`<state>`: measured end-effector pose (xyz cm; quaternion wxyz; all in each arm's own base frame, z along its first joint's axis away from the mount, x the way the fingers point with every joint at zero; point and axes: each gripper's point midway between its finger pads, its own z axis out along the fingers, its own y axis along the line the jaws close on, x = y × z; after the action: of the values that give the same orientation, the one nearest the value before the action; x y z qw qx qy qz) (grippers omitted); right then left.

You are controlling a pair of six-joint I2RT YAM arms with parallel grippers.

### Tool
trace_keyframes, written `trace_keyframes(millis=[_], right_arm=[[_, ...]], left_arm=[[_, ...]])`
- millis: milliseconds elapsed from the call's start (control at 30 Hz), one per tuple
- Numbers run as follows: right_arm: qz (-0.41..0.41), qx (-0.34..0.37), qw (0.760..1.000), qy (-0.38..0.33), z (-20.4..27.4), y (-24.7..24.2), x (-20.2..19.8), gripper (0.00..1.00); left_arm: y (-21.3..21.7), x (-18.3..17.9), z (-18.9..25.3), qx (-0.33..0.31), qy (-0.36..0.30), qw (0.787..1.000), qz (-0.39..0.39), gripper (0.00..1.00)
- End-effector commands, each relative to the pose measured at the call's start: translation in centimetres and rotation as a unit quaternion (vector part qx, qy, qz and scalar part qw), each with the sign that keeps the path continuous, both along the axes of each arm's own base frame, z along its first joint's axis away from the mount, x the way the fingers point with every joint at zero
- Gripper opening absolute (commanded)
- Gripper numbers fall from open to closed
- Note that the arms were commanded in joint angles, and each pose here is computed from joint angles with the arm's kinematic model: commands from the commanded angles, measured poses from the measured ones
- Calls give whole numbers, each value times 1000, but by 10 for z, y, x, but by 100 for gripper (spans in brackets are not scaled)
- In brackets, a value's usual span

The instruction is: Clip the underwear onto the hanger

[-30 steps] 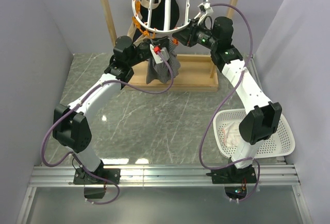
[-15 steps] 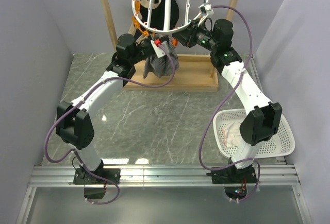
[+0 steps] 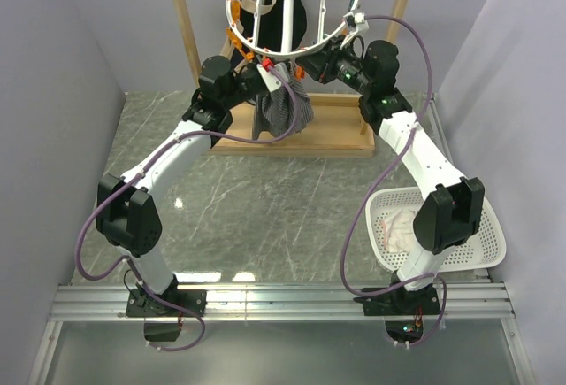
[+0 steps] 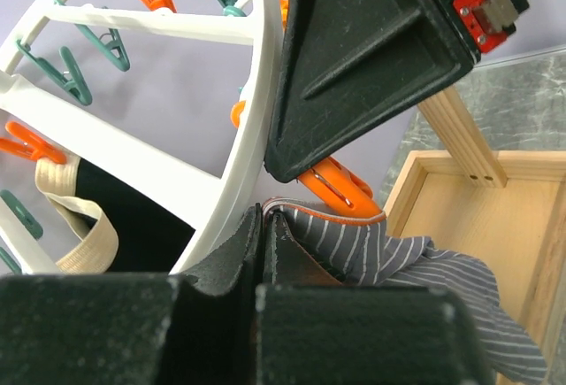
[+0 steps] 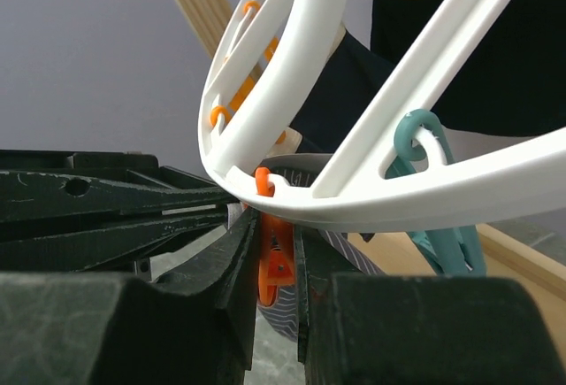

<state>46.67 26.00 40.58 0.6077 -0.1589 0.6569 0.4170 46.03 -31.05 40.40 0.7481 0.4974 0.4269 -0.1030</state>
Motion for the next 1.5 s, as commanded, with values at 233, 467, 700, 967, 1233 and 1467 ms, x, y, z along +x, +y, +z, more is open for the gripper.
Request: trace_keyframes(millis=[233, 467, 700, 967, 1233, 1467], right_arm=[[-45, 83, 995, -25, 42, -12, -1, 0], [-76, 105, 991, -26, 47, -21, 7, 0], [-95, 123, 988, -25, 49, -29, 11, 0], [-99, 158, 982, -24, 53, -32, 11, 0], [-99, 152, 983, -32, 47, -32, 11, 0], [-90, 146, 984, -50, 43, -31, 5, 0]], left_arm=[[0, -1, 25, -60, 18, 998, 28, 0], [0, 0, 21, -79, 47, 995, 40, 0], [2, -2, 12, -70, 60, 995, 45, 0], [1, 2, 6, -81, 94, 991, 58, 0], [0, 3, 18, -114, 130, 983, 59, 0], [0, 4, 35, -138, 152, 977, 59, 0]])
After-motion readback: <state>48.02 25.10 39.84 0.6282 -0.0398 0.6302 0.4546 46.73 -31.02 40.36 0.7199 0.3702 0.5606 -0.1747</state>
